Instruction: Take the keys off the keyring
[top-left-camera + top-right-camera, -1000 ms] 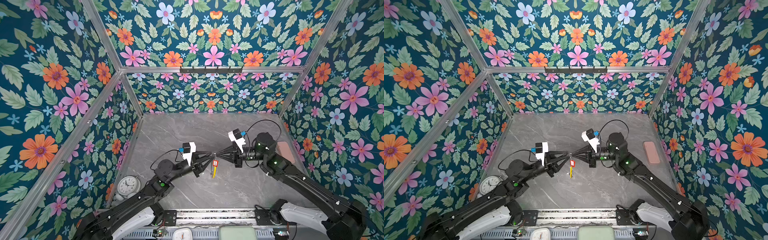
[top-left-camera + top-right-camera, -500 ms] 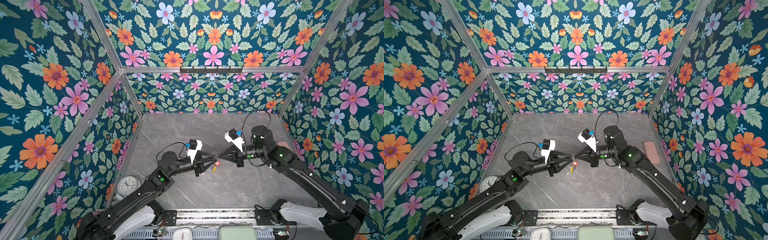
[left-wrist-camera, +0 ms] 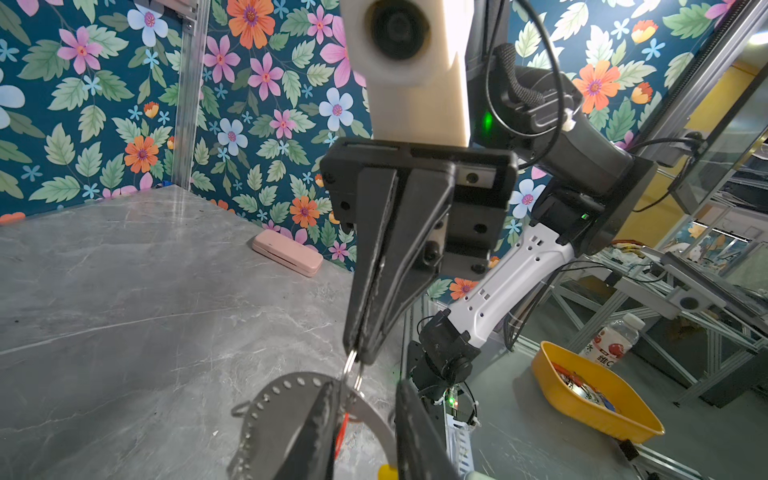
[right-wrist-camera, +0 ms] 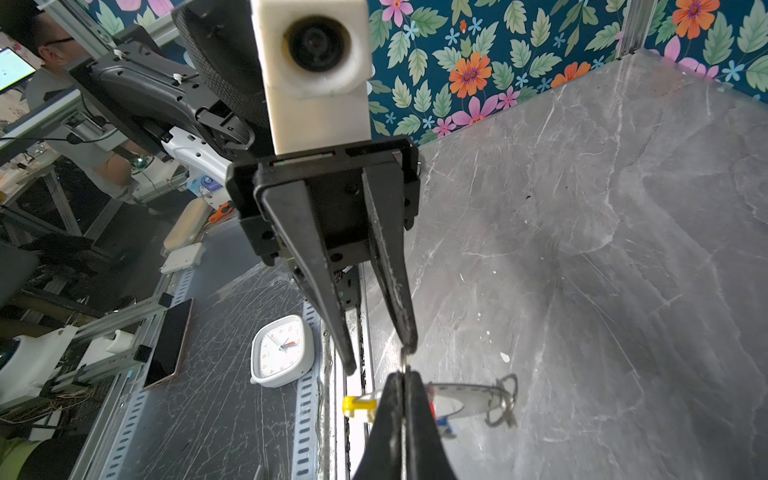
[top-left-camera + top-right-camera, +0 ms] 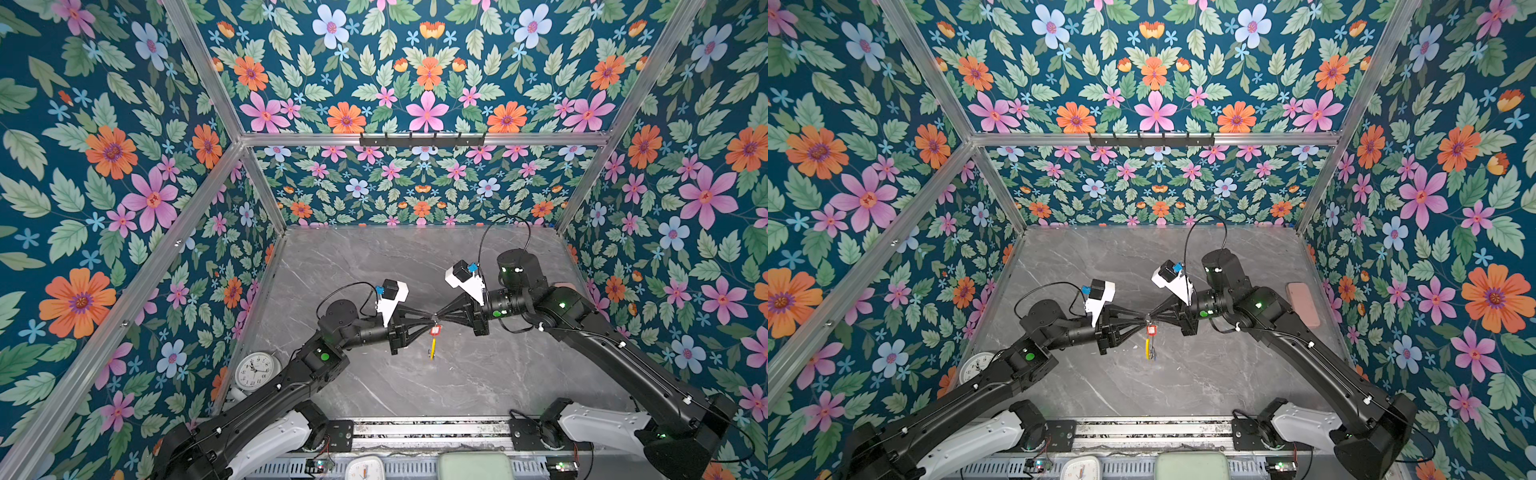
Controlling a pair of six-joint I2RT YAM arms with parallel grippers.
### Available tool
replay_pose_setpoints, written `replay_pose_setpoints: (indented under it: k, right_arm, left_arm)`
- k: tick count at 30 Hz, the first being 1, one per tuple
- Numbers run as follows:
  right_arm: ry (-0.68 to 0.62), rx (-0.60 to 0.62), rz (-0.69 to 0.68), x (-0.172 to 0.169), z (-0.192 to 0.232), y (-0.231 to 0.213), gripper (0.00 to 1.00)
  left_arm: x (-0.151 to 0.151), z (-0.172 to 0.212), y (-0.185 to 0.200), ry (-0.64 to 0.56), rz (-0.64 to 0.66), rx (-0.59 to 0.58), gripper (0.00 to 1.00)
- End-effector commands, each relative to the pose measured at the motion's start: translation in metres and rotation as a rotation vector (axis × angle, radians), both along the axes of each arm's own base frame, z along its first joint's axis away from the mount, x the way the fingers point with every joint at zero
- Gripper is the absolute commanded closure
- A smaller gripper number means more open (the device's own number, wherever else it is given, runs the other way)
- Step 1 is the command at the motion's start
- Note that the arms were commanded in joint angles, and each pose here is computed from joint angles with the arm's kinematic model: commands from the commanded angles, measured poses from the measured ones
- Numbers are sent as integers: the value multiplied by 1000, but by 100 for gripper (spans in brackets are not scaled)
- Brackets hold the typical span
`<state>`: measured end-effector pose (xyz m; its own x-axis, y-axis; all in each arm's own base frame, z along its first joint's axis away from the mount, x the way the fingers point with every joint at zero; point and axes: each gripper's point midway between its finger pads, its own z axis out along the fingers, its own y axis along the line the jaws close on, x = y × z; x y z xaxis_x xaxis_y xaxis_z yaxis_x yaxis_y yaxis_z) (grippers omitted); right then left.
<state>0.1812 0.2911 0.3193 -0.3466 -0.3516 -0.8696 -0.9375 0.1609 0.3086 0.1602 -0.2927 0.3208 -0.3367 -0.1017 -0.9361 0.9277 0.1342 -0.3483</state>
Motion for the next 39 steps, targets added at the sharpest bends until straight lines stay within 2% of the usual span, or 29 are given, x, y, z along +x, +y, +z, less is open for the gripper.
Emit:
replay_pose_setpoints:
  k: [1,4,9,19,24,39]
  right_arm:
    - [-25,-1,6,-1,1,-1,100]
    - [-28,5,6,0,2,0,100]
    - [-27,19,15,0,4,3,100]
    - [-33,37,32,0,9,11,100]
    - [-39,48,32,0,12,11,100]
    - [-41,66,21,3,16,14,100]
  left_arm:
    - [5,9,8,8,4,-48,73]
    - [3,16,13,25,-50,-110,74]
    - [-5,16,10,20,-116,-125,74]
    - [0,8,3,52,-127,-103,76]
    - [2,6,3,56,-122,-94,80]
    - [-1,15,4,48,-143,-145,100]
